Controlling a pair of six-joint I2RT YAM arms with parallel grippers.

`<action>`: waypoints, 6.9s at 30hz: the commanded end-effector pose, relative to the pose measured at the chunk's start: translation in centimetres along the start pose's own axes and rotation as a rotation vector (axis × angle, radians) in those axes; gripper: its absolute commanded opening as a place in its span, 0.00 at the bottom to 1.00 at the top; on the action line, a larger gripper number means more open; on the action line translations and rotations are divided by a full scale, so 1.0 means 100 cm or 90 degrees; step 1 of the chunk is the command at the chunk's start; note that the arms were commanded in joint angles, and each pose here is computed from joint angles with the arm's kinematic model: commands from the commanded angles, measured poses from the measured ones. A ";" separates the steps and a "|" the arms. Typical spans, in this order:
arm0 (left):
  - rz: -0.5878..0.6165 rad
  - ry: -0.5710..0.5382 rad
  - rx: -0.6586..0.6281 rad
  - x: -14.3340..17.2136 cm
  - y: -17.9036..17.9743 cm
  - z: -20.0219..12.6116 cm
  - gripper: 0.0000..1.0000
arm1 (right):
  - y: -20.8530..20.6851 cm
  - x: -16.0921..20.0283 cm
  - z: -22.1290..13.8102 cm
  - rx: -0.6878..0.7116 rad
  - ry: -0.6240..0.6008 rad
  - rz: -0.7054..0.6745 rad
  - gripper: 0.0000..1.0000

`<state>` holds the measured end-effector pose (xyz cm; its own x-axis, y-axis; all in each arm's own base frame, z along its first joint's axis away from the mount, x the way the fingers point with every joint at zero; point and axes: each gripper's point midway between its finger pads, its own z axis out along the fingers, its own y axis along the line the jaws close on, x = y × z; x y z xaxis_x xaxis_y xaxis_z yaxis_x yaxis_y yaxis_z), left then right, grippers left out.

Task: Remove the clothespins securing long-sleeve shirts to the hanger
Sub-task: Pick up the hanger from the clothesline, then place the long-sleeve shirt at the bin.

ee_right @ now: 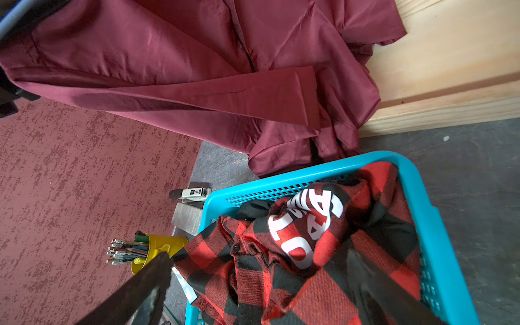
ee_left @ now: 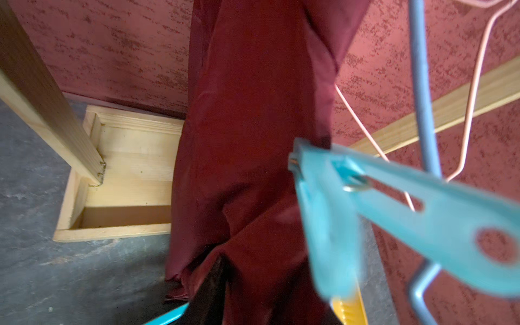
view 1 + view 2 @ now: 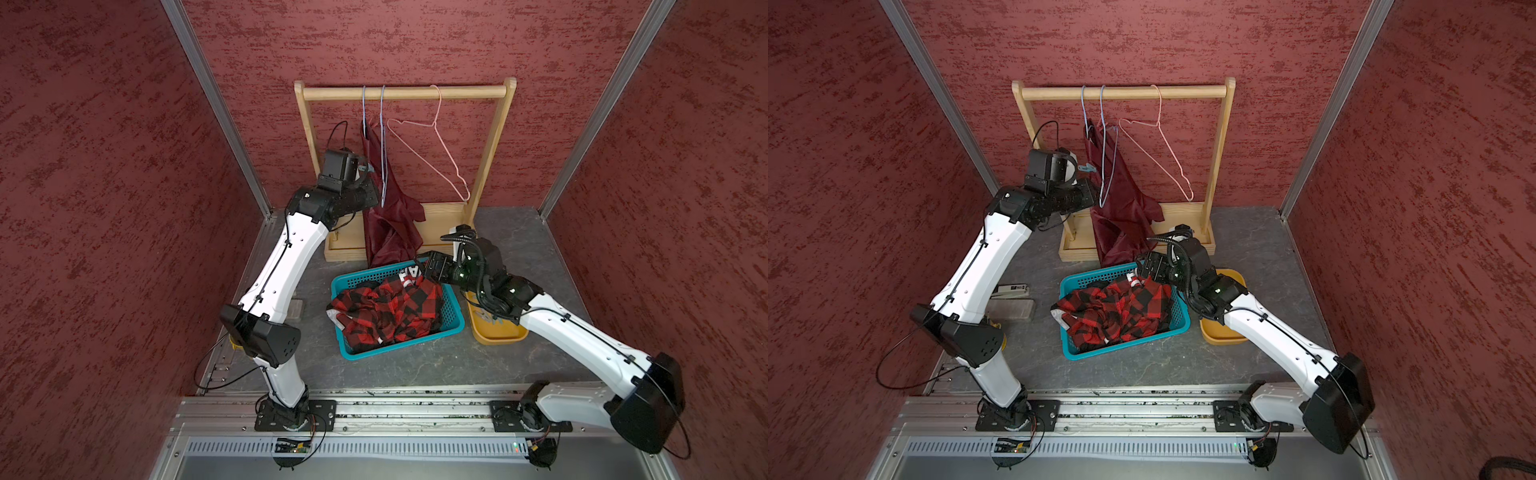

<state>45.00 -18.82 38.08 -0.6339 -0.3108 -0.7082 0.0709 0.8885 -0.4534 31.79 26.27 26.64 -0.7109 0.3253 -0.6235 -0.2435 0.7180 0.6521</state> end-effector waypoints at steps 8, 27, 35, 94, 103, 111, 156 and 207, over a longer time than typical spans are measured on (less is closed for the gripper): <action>0.029 -0.047 0.035 -0.021 -0.017 -0.027 0.07 | 0.000 0.000 -0.004 -0.007 -0.001 -0.002 0.99; 0.109 -0.162 0.031 -0.058 -0.032 -0.115 0.00 | 0.024 -0.006 0.000 -0.077 -0.011 -0.029 0.99; 0.108 -0.153 0.023 -0.046 -0.024 -0.147 0.00 | 0.059 0.008 0.017 -0.132 0.014 -0.079 0.99; 0.081 -0.165 0.199 0.080 0.016 -0.390 0.00 | 0.252 -0.094 0.096 -0.130 -0.237 -0.195 0.87; 0.108 -0.187 0.204 0.093 0.029 -0.425 0.00 | 0.285 -0.107 0.020 -0.091 -0.330 -0.213 0.87; 0.121 -0.203 0.230 0.099 0.035 -0.443 0.00 | 0.308 -0.115 -0.046 -0.055 -0.421 -0.239 0.86; 0.252 -0.251 0.476 0.052 -0.070 -0.464 0.00 | 0.208 -0.023 -0.027 -0.064 -0.270 -0.264 0.99; 0.320 -0.268 0.320 -0.016 -0.106 -0.325 0.00 | 0.194 0.098 -0.046 -0.361 0.161 -0.289 0.99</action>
<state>20.41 -17.31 58.33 -0.2339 -0.0629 -0.9702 0.6612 0.7213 -0.2062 17.64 39.75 34.58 -0.5969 -0.1299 -0.7918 -0.7781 0.3343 0.5318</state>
